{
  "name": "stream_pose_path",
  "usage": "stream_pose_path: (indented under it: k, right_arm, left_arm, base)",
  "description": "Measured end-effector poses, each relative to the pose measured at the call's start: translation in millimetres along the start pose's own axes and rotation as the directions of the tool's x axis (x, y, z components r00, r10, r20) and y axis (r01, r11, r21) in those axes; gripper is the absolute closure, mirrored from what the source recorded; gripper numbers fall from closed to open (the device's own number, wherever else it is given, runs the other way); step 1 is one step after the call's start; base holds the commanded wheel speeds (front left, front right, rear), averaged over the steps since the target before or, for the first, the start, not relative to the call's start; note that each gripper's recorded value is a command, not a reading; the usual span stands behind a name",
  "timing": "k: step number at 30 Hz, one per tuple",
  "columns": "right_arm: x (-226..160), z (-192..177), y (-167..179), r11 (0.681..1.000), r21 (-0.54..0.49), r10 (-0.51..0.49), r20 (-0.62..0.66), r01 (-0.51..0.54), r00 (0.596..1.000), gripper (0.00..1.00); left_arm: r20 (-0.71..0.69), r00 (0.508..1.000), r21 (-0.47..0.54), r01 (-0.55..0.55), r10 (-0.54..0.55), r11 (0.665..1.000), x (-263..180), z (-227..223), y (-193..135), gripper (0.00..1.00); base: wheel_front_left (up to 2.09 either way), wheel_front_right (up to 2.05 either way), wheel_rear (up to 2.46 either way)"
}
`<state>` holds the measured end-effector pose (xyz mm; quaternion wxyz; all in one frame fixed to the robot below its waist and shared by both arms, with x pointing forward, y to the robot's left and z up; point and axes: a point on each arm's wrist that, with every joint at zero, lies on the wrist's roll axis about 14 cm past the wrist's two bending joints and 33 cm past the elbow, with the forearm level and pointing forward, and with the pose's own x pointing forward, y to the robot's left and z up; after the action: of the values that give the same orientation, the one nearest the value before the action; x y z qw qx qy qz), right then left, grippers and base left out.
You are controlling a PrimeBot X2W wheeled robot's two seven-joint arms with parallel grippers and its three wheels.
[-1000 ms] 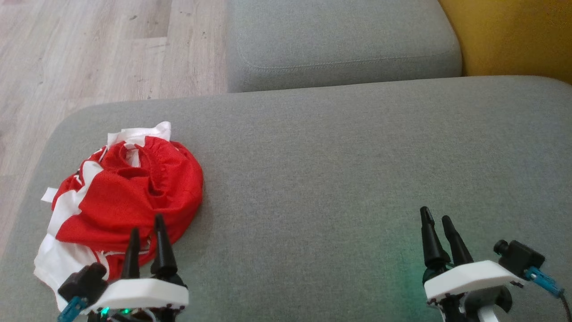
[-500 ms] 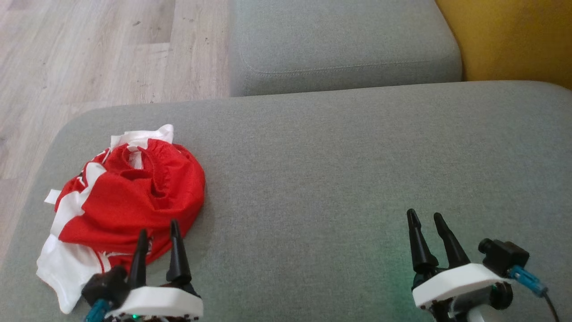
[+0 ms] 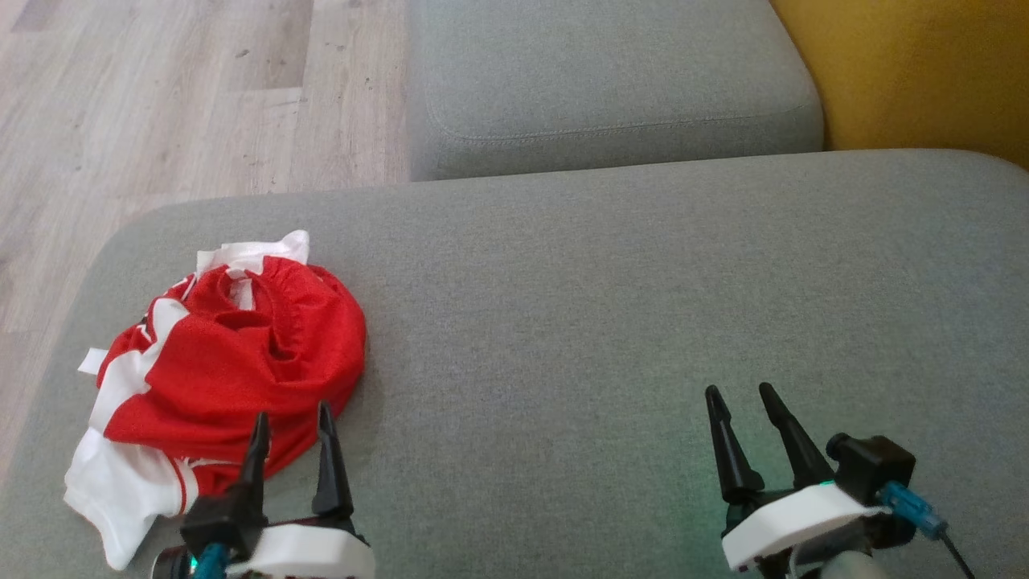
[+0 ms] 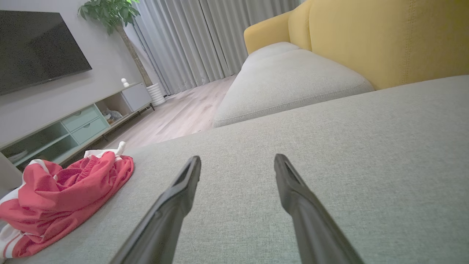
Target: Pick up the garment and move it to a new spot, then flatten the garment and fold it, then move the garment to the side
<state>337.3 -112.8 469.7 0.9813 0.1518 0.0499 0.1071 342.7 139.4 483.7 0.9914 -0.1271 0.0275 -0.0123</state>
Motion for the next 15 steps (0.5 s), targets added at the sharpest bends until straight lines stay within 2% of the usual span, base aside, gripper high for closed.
stream_pose_path:
  k: [15]
  right_arm:
    - [-3.1, 4.3, -1.4, 0.981, -0.193, 0.019, 0.025, -0.014, 1.0, 0.0]
  left_arm:
    - [0.04, 0.999, 0.182, 0.01, -0.018, 0.983, -3.7, 0.7, -4.0, 0.0]
  base:
    - [0.0, 0.0, 0.0]
